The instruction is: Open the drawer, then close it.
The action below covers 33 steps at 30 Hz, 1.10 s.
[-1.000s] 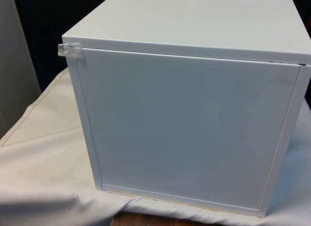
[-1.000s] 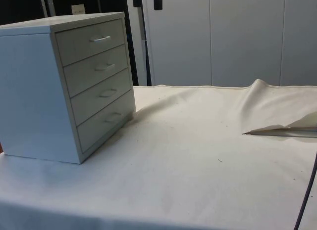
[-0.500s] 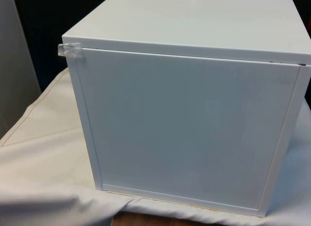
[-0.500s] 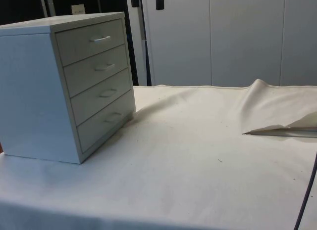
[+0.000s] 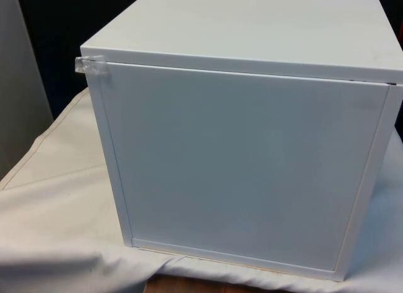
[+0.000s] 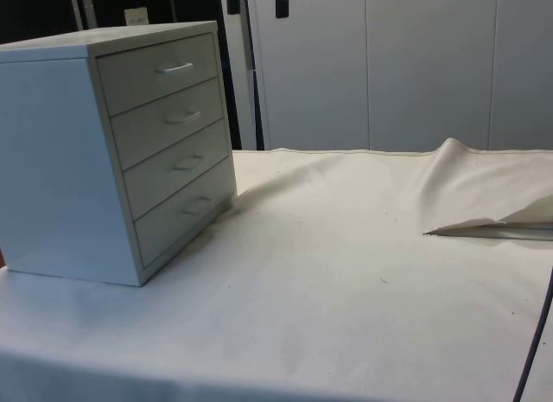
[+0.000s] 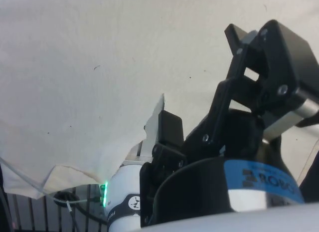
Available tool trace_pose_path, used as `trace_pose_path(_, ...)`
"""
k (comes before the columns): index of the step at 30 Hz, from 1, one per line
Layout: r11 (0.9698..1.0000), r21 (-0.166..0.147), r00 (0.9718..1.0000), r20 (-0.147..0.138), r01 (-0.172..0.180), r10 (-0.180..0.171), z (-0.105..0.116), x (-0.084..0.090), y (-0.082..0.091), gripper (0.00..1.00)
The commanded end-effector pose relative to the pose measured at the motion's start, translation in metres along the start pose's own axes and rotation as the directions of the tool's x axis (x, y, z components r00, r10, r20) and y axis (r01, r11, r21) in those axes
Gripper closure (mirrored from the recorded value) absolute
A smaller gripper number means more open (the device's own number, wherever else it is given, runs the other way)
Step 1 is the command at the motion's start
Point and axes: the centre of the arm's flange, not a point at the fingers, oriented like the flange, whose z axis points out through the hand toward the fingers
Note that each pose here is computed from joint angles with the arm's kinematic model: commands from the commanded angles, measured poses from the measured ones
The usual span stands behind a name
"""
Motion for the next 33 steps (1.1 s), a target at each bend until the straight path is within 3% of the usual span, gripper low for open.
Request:
trace_pose_path(1, 0.9999, -0.007, 0.9999, -0.006, 0.013, -0.013, 0.001, 0.001, 0.0, 0.0)
trace_pose_path(6, 0.999, -0.01, 0.999, -0.008, 0.044, -0.044, 0.003, 0.001, 0.0, 0.0)
trace_pose_path(11, 0.9958, -0.019, 0.9959, -0.01, 0.09, -0.09, 0.007, 0.001, 0.0, 0.0)
trace_pose_path(12, 0.9967, -0.007, 0.9967, -0.005, 0.081, -0.081, 0.007, 0.001, -0.001, 0.0)
trace_pose_path(13, 0.9948, -0.022, 0.995, -0.011, 0.099, -0.1, 0.008, 0.002, -0.001, 0.0)
trace_pose_path(21, 0.9855, -0.034, 0.986, -0.01, 0.166, -0.166, 0.017, 0.002, 0.0, 0.0)
trace_pose_path(22, 0.9875, -0.021, 0.9877, -0.008, 0.156, -0.156, 0.016, 0.001, -0.001, 0.0)
trace_pose_path(24, 0.9817, -0.043, 0.9825, -0.01, 0.185, -0.186, 0.021, 0.002, 0.0, 0.0)
trace_pose_path(29, 0.9754, -0.071, 0.9775, -0.015, 0.209, -0.21, 0.026, 0.002, 0.0, 0.0)
trace_pose_path(30, 0.973, -0.083, 0.9759, -0.019, 0.215, -0.217, 0.028, 0.002, 0.001, 0.0)
trace_pose_path(31, 0.9753, -0.067, 0.977, -0.02, 0.211, -0.212, 0.029, 0.002, 0.0, 0.0)
trace_pose_path(32, 0.9718, -0.089, 0.975, -0.021, 0.218, -0.221, 0.029, 0.002, 0.001, 0.0)
trace_pose_path(33, 0.9707, -0.095, 0.9744, -0.022, 0.221, -0.224, 0.03, 0.002, 0.001, 0.0)
